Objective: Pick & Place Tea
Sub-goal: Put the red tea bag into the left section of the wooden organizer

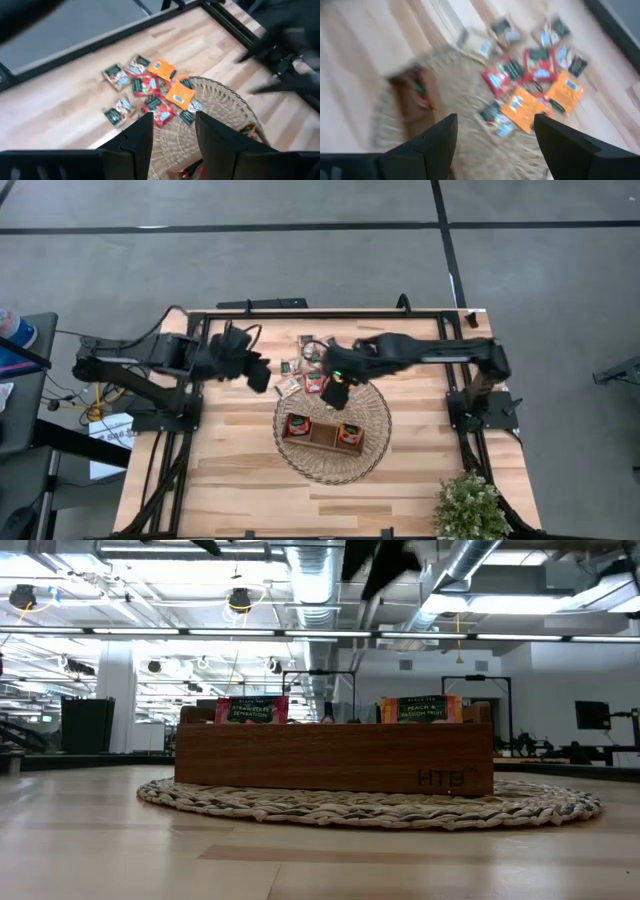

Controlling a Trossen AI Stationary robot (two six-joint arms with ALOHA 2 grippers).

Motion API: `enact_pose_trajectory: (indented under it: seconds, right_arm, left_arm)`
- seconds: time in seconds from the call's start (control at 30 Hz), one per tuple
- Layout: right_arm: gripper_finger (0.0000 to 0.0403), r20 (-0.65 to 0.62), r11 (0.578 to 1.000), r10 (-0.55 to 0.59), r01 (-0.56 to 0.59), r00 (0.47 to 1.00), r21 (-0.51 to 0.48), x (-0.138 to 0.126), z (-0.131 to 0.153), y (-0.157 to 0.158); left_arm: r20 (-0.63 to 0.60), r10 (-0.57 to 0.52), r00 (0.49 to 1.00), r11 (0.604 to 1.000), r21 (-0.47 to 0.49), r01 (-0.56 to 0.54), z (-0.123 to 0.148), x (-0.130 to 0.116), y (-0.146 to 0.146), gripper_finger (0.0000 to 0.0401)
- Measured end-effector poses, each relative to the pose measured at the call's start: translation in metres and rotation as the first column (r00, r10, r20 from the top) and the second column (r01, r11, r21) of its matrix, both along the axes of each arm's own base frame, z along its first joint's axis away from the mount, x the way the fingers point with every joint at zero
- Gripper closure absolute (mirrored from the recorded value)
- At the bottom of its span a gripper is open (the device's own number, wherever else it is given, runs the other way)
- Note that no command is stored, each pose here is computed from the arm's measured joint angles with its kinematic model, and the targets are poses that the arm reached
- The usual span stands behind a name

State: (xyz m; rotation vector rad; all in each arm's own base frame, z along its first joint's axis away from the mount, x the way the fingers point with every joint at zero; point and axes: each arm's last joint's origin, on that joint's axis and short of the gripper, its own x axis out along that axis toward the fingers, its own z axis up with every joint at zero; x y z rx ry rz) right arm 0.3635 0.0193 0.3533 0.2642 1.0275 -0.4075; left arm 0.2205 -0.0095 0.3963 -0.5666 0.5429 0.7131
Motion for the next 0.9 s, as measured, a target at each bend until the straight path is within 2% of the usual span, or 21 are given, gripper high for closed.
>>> enact_pose_trajectory:
  seconds: [0.07, 0.17, 0.27, 0.33, 0.4, 0.53, 0.67, 0.9]
  right_arm:
    - [0.0148, 0.09, 1.0, -0.027, 0.028, 0.996, -0.012, -0.012, 0.018, 0.017]
    - [0.0148, 0.192, 0.998, -0.054, 0.059, 0.98, -0.021, -0.03, 0.038, 0.037]
    - [0.0148, 0.244, 0.997, -0.071, 0.074, 0.967, -0.006, -0.043, 0.048, 0.054]
    - [0.0148, 0.263, 0.998, -0.066, 0.07, 0.963, -0.004, -0.048, 0.051, 0.065]
    - [0.0148, 0.273, 0.998, -0.061, 0.064, 0.96, -0.004, -0.051, 0.051, 0.075]
    - [0.0148, 0.291, 0.999, -0.047, 0.045, 0.956, 0.013, -0.052, 0.049, 0.092]
    - [0.0148, 0.283, 0.999, -0.034, 0.031, 0.959, 0.015, -0.049, 0.043, 0.1]
    - [0.0148, 0.278, 0.999, -0.037, 0.032, 0.96, 0.022, -0.049, 0.043, 0.101]
  left_arm:
    - [0.002, -0.007, 1.0, 0.999, -0.037, 0.007, -0.004, 0.014, 0.012, 0.0263]
    - [-0.027, -0.021, 0.999, 0.999, -0.041, 0.02, -0.018, 0.041, 0.028, 0.0263]
    - [-0.105, -0.052, 0.993, 0.996, -0.079, 0.044, -0.039, 0.064, 0.044, 0.0263]
    - [-0.179, -0.112, 0.978, 0.988, -0.129, 0.089, -0.057, 0.078, 0.054, 0.0259]
    - [-0.271, -0.178, 0.946, 0.977, -0.161, 0.137, -0.071, 0.09, 0.06, 0.0251]
    - [-0.399, -0.24, 0.885, 0.968, -0.163, 0.189, -0.086, 0.118, 0.065, 0.0225]
    - [-0.483, -0.243, 0.842, 0.97, -0.137, 0.201, -0.09, 0.146, 0.072, 0.0196]
    - [-0.611, -0.3, 0.733, 0.954, -0.206, 0.219, -0.115, 0.172, 0.09, 0.0161]
